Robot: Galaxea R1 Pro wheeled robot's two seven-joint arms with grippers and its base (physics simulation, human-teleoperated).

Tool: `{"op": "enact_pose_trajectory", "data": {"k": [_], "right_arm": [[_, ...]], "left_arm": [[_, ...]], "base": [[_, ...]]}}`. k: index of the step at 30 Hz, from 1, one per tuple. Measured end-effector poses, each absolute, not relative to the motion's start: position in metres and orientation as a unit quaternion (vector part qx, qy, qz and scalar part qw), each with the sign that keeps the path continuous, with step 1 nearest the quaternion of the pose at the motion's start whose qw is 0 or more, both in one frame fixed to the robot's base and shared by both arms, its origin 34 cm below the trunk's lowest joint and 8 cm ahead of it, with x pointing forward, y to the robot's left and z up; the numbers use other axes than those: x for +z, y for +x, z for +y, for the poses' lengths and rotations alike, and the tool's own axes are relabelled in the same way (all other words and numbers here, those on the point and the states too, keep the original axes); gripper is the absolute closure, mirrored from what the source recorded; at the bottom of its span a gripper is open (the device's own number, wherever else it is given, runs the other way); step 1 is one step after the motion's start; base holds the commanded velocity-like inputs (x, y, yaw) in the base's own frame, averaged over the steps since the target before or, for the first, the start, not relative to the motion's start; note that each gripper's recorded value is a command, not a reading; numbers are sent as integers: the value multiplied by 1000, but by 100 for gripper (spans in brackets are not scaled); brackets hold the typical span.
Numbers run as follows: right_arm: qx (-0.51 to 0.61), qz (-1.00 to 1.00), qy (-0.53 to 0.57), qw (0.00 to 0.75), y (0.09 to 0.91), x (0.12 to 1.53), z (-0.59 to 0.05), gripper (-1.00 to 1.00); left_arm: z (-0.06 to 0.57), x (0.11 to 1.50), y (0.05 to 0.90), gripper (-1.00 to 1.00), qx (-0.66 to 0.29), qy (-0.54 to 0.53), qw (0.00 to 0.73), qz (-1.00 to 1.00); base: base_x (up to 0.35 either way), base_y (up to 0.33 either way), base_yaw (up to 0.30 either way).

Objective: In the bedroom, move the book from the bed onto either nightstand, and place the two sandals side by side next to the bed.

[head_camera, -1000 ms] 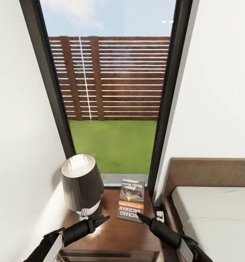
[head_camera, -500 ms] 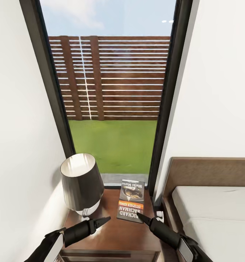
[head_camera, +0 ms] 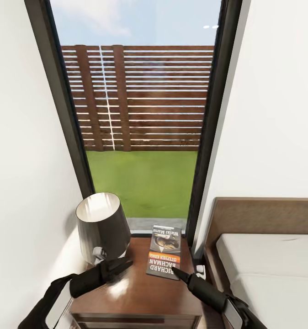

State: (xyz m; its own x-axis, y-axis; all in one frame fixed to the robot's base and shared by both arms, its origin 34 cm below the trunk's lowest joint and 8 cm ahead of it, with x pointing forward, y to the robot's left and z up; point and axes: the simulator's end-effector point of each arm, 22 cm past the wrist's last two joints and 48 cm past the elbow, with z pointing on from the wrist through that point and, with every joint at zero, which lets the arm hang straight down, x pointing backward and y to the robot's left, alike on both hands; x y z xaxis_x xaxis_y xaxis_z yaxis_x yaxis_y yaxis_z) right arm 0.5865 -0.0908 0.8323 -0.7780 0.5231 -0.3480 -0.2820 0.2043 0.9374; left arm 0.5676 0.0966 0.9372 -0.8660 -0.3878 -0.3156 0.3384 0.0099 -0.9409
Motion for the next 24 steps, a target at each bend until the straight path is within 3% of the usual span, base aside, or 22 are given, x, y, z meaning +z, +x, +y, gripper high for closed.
{"op": "enact_pose_trajectory", "data": {"k": [24], "right_arm": [[626,706,85,322,589,807,-89,100]], "left_arm": [[101,923,571,-100,-710,-16,258,655]], "base": [[0,0,0]]}}
